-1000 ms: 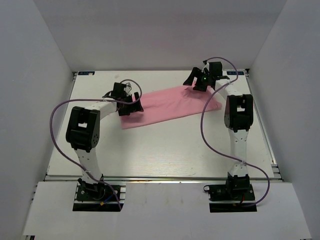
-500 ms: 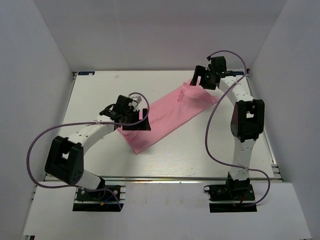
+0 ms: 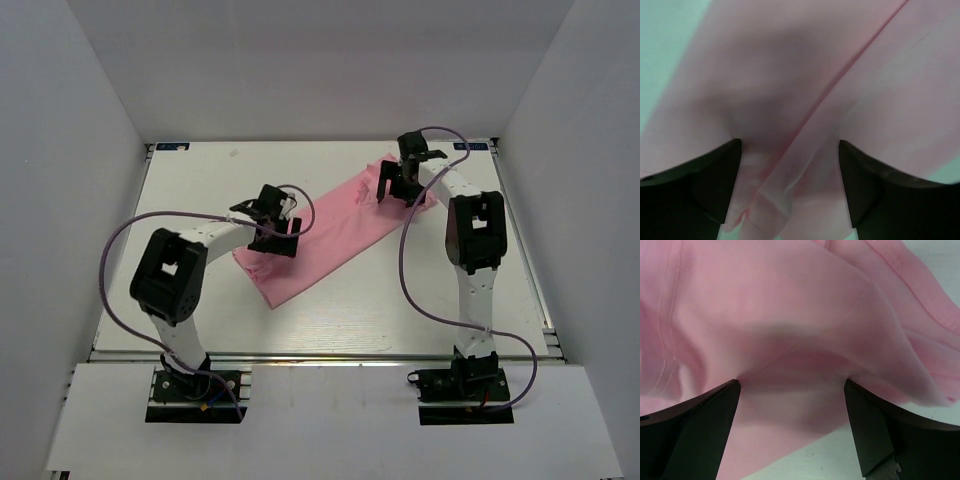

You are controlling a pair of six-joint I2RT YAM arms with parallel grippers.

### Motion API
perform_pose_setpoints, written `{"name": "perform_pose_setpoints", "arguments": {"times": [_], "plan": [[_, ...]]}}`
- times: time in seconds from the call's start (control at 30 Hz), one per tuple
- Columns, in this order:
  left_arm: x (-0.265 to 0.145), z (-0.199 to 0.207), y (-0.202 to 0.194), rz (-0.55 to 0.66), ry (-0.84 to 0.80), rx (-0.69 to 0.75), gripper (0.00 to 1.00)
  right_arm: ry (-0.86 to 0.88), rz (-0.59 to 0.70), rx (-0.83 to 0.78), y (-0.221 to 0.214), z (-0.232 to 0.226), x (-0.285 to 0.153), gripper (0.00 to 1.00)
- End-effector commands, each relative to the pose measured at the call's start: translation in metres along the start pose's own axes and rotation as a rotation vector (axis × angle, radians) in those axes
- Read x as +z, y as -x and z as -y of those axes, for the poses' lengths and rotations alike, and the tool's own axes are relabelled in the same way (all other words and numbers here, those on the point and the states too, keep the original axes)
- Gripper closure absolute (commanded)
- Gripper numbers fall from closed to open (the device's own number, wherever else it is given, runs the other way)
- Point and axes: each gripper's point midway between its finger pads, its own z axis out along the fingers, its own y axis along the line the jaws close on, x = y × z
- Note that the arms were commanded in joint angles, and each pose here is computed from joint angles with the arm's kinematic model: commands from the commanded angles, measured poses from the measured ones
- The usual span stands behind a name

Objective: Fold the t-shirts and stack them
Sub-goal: Rotate the tshirt 90 degrees

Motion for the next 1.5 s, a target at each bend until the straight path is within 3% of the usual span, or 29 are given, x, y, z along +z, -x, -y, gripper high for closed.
{"name": "perform_pose_setpoints", "arguments": {"times": [0.0,0.03,0.13,0.2,0.23,0.27,0.33,0.4,0.47,0.57,0.67,0.7,0.83,0.9,0.97,1.03,1.07,1.1,1.2,1.23,1.3,1.47], "plan": [[0.004,-0.005,-0.019,-0.069,0.066,0.073,0.13,-0.030,0.014,0.016,0.015,0.000,0.002,0.10],[0.006,-0.001,-0.029,-0.103,0.086,0.080,0.28,-0.034,0.011,0.019,0.017,0.002,0.007,0.10],[0.018,0.002,-0.067,-0.242,0.129,0.102,0.56,-0.038,0.005,0.014,0.023,0.001,0.019,0.10],[0.022,0.014,-0.092,-0.333,0.129,0.132,0.63,-0.043,-0.050,0.000,0.011,0.005,0.038,0.10],[0.017,0.019,-0.109,-0.400,0.123,0.146,0.70,-0.017,-0.015,-0.007,0.028,-0.005,0.033,0.10],[0.014,0.035,-0.118,-0.439,0.063,0.154,0.71,-0.020,-0.066,-0.008,0.014,-0.003,0.049,0.10],[0.003,0.074,-0.144,-0.517,-0.075,0.179,0.71,0.058,-0.041,-0.018,0.025,-0.017,0.054,0.10],[-0.010,0.103,-0.153,-0.539,-0.182,0.180,0.68,0.092,-0.023,-0.016,0.031,-0.026,0.059,0.10],[-0.031,0.143,-0.166,-0.566,-0.328,0.184,0.56,0.138,0.010,-0.001,0.043,-0.036,0.059,0.10],[-0.051,0.180,-0.171,-0.567,-0.427,0.248,0.29,0.205,0.084,0.005,0.062,-0.051,0.059,0.10],[-0.062,0.202,-0.172,-0.547,-0.464,0.315,0.12,0.266,0.139,-0.002,0.077,-0.062,0.058,0.10],[-0.067,0.208,-0.168,-0.541,-0.472,0.326,0.01,0.269,0.161,-0.009,0.084,-0.063,0.055,0.10],[-0.078,0.215,-0.149,-0.444,-0.458,0.370,0.00,0.277,0.222,-0.077,0.101,-0.068,0.032,0.10],[-0.089,0.221,-0.125,-0.328,-0.472,0.376,0.00,0.288,0.250,-0.127,0.107,-0.075,0.014,0.10],[-0.088,0.211,-0.102,-0.215,-0.388,0.380,0.00,0.306,0.288,-0.165,0.115,-0.087,-0.019,0.10],[-0.094,0.198,-0.074,-0.099,-0.320,0.329,0.00,0.278,0.260,-0.222,0.098,-0.091,-0.020,0.10],[-0.097,0.190,-0.062,-0.056,-0.280,0.293,0.00,0.277,0.296,-0.257,0.105,-0.094,-0.047,0.10],[-0.101,0.175,-0.044,0.033,-0.190,0.245,0.00,0.235,0.251,-0.281,0.085,-0.093,-0.038,0.10],[-0.108,0.148,-0.031,0.120,-0.073,0.162,0.00,0.174,0.215,-0.288,0.066,-0.088,-0.060,0.10],[-0.112,0.128,-0.019,0.172,0.007,0.092,0.00,0.153,0.159,-0.248,0.042,-0.086,-0.057,0.10],[-0.108,0.106,-0.013,0.203,0.091,0.043,0.00,0.127,0.176,-0.233,0.036,-0.087,-0.073,0.10],[-0.109,0.065,0.013,0.273,0.133,-0.130,0.00,0.059,0.081,-0.202,-0.027,-0.086,-0.056,0.10]]}}
